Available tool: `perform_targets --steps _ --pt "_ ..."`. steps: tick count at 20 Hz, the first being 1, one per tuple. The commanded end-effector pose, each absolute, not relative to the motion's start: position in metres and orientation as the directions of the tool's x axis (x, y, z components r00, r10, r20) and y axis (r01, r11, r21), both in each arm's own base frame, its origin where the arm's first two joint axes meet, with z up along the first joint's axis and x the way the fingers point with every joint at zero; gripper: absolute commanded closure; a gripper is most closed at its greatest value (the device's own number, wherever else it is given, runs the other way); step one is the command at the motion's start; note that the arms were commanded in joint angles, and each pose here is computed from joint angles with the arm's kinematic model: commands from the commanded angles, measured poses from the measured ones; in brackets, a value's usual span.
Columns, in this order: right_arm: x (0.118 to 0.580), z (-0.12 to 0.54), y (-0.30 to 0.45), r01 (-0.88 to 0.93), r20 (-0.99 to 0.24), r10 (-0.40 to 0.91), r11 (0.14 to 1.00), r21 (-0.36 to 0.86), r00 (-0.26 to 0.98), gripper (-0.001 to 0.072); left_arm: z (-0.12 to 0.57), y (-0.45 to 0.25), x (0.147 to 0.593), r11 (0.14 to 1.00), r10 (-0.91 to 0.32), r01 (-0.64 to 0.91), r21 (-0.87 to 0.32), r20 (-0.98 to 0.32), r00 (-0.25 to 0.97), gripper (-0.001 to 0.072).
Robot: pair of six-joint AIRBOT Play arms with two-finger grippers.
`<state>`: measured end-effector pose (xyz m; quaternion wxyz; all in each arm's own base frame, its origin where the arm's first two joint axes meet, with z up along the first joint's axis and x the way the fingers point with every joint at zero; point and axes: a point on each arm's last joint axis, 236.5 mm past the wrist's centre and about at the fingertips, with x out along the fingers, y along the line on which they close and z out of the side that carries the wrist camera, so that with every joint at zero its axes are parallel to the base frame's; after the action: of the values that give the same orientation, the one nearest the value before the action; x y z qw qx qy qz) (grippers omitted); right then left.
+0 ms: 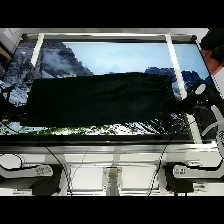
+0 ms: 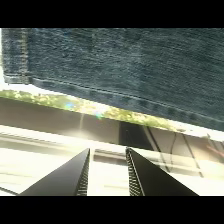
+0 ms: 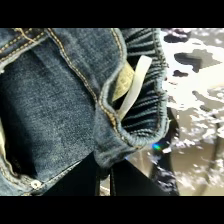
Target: Fold the clothes and pants, and hang the long-sleeved shirts on hangers.
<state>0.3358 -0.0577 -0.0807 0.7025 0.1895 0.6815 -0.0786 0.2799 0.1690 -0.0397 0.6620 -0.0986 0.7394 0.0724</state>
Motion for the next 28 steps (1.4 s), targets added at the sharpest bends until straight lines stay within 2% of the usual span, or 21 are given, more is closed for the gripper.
perform_targets --steps 1,4,7,8,10,11,14,17,21,22,23,24,25,26,28 --pt "0.327 -0.073 -0.067 0.341 -0.994 0.103 0.933 0.11 0.037 0.0687 -0.046 0.198 0.281 0.949 -0.012 -0.315 0.007 -0.998 -0.058 0.0419" --pt "0.326 -0.066 -0.07 0.337 -0.995 0.09 0.936 0.101 0.05 0.0687 -0.047 0.223 0.277 0.926 0.013 -0.376 0.019 -1.0 -0.019 0.0405" --pt "0.314 -0.058 -0.062 0.319 -0.993 0.117 0.941 0.115 0.01 0.0688 -0.053 0.235 0.276 0.915 0.024 -0.404 0.014 -1.0 0.019 0.0405" --pt "0.301 -0.051 -0.059 0.289 -0.991 0.129 0.951 0.113 -0.036 0.0688 -0.055 0.235 0.273 0.924 0.02 -0.383 0.013 -1.0 0.013 0.0405" --pt "0.264 -0.031 -0.071 0.252 -0.984 0.075 0.967 0.033 -0.159 0.0688 -0.055 0.235 0.272 0.927 0.016 -0.376 0.01 -1.0 0.014 0.0405" --pt "0.255 -0.019 -0.084 0.257 -0.986 0.033 0.966 -0.01 -0.162 0.0689 -0.055 0.234 0.272 0.925 0.01 -0.379 0.003 -1.0 0.018 0.0405" --pt "0.231 0.018 -0.115 0.357 -0.996 -0.017 0.933 -0.046 -0.083 0.069 -0.055 0.226 0.274 0.924 -0.026 -0.382 -0.033 -0.999 0.024 0.0405" --pt "0.193 0.022 -0.135 0.446 -0.991 0.007 0.893 -0.055 -0.136 0.0689 -0.055 0.218 0.276 0.919 -0.058 -0.388 -0.066 -0.998 0.032 0.0405" --pt "0.168 -0.005 -0.136 0.46 -0.98 0.054 0.887 -0.042 -0.193 0.0686 -0.054 0.211 0.276 0.915 -0.086 -0.392 -0.092 -0.996 0.034 0.0405" --pt "0.166 -0.009 -0.134 0.45 -0.978 0.059 0.892 -0.039 -0.201 0.0665 -0.054 0.208 0.279 0.913 -0.098 -0.393 -0.108 -0.994 0.046 0.0405" --pt "0.165 -0.011 -0.134 0.447 -0.977 0.059 0.894 -0.038 -0.203 0.054 -0.053 0.203 0.284 0.916 -0.119 -0.377 -0.135 -0.991 0.066 0.0405" --pt "0.166 -0.011 -0.135 0.437 -0.978 0.057 0.898 -0.037 -0.2 0.0365 -0.052 0.198 0.29 0.918 -0.141 -0.362 -0.164 -0.986 0.09 0.0405" --pt "0.168 -0.01 -0.138 0.429 -0.981 0.044 0.902 -0.043 -0.191 0.0258 -0.049 0.192 0.299 0.916 -0.167 -0.346 -0.203 -0.977 0.131 0.0405" --pt "0.173 -0.008 -0.143 0.428 -0.985 0.022 0.902 -0.055 -0.173 0.023 -0.047 0.187 0.309 0.91 -0.187 -0.339 -0.237 -0.967 0.173 0.0405" --pt "0.195 0.002 -0.156 0.432 -0.996 -0.026 0.9 -0.061 -0.086 0.023 -0.041 0.18 0.333 0.902 -0.2 -0.329 -0.28 -0.946 0.255 0.0404"
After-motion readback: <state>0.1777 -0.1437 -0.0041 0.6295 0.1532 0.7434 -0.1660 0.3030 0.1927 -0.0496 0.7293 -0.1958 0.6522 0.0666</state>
